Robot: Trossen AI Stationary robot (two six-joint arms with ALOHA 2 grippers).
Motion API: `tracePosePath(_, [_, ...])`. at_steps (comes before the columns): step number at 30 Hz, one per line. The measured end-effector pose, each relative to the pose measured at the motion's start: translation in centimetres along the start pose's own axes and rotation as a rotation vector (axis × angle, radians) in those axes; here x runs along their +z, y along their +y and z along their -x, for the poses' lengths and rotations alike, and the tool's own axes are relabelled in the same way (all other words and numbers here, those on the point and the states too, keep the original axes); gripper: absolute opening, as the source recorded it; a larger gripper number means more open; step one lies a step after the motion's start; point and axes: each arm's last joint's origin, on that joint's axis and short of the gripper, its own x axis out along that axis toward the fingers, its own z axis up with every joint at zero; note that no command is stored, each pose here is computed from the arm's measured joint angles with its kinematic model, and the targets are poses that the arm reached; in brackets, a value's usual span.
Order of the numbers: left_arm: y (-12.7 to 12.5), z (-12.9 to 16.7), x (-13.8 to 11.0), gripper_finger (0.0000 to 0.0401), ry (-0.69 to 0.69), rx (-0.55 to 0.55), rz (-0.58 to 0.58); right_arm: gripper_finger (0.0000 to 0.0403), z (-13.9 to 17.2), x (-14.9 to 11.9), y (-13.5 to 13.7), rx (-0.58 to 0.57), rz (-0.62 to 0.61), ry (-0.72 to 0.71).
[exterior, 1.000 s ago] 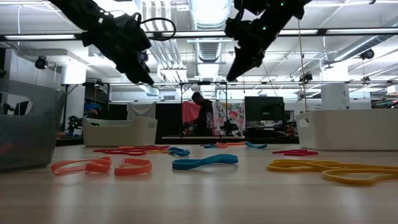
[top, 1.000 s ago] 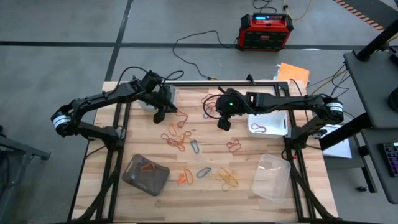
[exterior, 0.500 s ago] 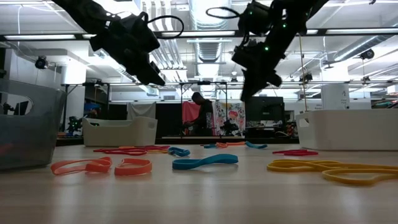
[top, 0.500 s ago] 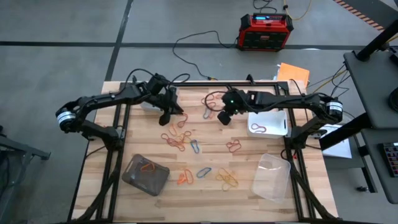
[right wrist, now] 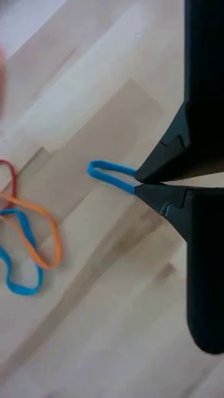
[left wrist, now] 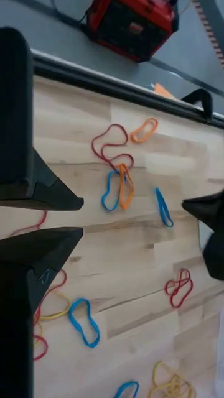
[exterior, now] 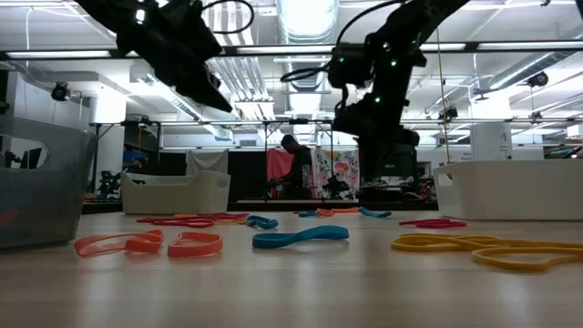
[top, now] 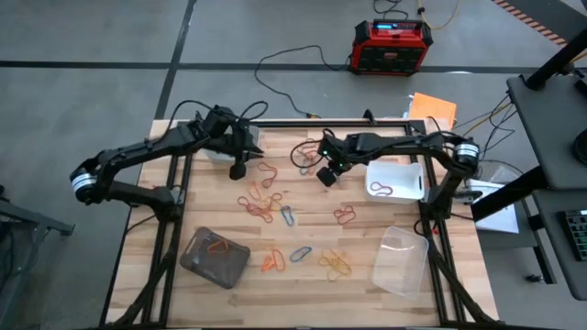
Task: Sort rubber bands into baskets
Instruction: Put the blue rubber band into the transparent bin
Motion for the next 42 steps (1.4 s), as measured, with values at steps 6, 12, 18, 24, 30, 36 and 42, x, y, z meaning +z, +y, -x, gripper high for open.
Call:
tracePosePath(6, [-0.3, 1.2, 0.3, 0.0039, -0.021, 0.016, -0.034, 0.0027, -1.0, 1.1, -0.3, -0.016, -0.028, 0.008])
tracePosePath(12, [-0.6, 1.8, 0.4, 0.0039, -0.028, 0.020, -0.052, 0.0095, -1.8, 1.1, -0.9, 0.015, -0.057, 0.044])
tracePosePath(18, [-0.5, 1.8, 0.4, 0.0039, -0.034, 0.024, -0.085, 0.0164, -3.8, 0.8, -0.8, -0.011, -0.064, 0.096])
tracePosePath(24, [-0.4, 1.3, 0.3, 0.0039, -0.026, 0.019, -0.095, 0.0191, -6.2, 0.5, -0.8, -0.038, -0.056, 0.151])
tracePosePath(30, [-0.3, 1.0, 0.2, 0.0039, -0.020, 0.015, -0.094, 0.0149, -6.5, 0.4, -0.7, -0.035, -0.042, 0.153])
tracePosePath(36, [-0.2, 0.8, 0.2, 0.0039, -0.019, 0.013, -0.093, 0.0047, -6.6, 0.5, -0.7, -0.031, 0.004, 0.151])
tracePosePath(42, [-0.1, 0.8, 0.4, 0.0039, -0.032, 0.020, -0.097, 0.0011, -5.6, 0.6, -0.6, -0.047, 0.025, 0.108])
